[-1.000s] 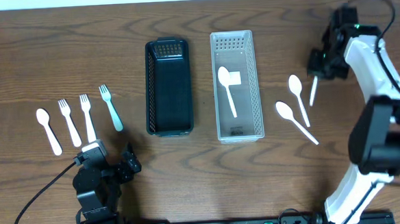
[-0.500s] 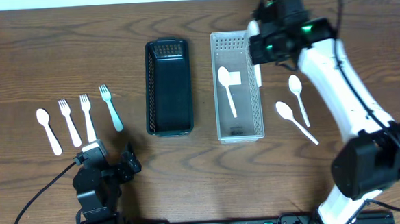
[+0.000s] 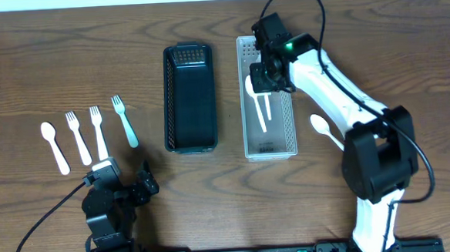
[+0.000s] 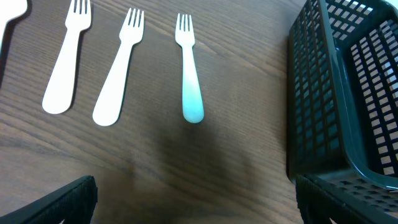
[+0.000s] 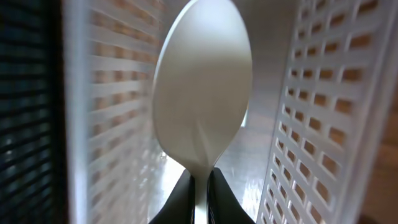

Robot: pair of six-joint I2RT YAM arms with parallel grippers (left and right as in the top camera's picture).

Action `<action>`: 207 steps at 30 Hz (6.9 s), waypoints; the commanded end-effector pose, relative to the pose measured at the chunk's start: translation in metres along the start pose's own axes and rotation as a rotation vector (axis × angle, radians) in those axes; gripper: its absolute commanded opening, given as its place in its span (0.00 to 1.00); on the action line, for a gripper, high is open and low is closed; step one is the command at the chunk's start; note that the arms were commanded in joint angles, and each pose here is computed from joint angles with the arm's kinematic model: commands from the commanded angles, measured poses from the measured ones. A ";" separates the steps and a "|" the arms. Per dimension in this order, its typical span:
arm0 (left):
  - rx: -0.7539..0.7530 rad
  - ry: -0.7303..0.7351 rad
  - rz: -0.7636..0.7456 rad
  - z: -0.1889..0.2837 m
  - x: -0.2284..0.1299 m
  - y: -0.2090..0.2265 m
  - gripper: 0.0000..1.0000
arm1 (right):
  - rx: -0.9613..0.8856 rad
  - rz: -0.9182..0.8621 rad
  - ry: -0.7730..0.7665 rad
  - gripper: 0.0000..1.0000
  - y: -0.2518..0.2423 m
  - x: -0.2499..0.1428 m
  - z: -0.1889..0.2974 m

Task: Pack container
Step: 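Carry the held spoon with the right gripper into the grey basket, then release the spoon beside the first one and lift the right gripper, then lower the right gripper onto the upright white spoon and grasp it, then carry the spoon with the right gripper into the grey basket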

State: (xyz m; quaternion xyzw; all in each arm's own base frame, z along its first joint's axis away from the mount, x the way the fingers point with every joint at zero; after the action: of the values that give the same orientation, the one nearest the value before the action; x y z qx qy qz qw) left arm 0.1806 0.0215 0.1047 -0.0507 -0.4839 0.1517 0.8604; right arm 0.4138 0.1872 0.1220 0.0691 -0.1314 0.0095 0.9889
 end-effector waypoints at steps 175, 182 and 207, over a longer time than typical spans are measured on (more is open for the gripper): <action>-0.006 -0.054 0.007 0.000 0.011 -0.001 0.98 | 0.041 -0.084 -0.135 0.01 0.036 0.003 0.068; -0.006 -0.054 0.007 0.000 0.011 -0.001 0.98 | -0.058 -0.126 -0.047 0.01 0.032 -0.010 0.028; -0.006 -0.054 0.007 0.000 0.011 -0.001 0.98 | -0.147 -0.035 0.117 0.26 0.014 -0.029 -0.027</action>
State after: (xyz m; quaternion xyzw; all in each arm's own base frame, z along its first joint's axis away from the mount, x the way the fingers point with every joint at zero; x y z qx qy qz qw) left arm 0.1858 0.0224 0.1136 -0.0507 -0.5067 0.1480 0.8478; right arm 0.3906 0.2081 0.0923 0.0054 -0.0712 -0.0364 0.9968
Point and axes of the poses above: each gripper's point midway between its finger pads, its own z axis back along the fingers, its own y axis along the line the jaws close on, x = y × z, the point moved 5 cm from there along z, back along the fingers, and after that the axes turned 2 degrees about -z, right-handed, at the moved point
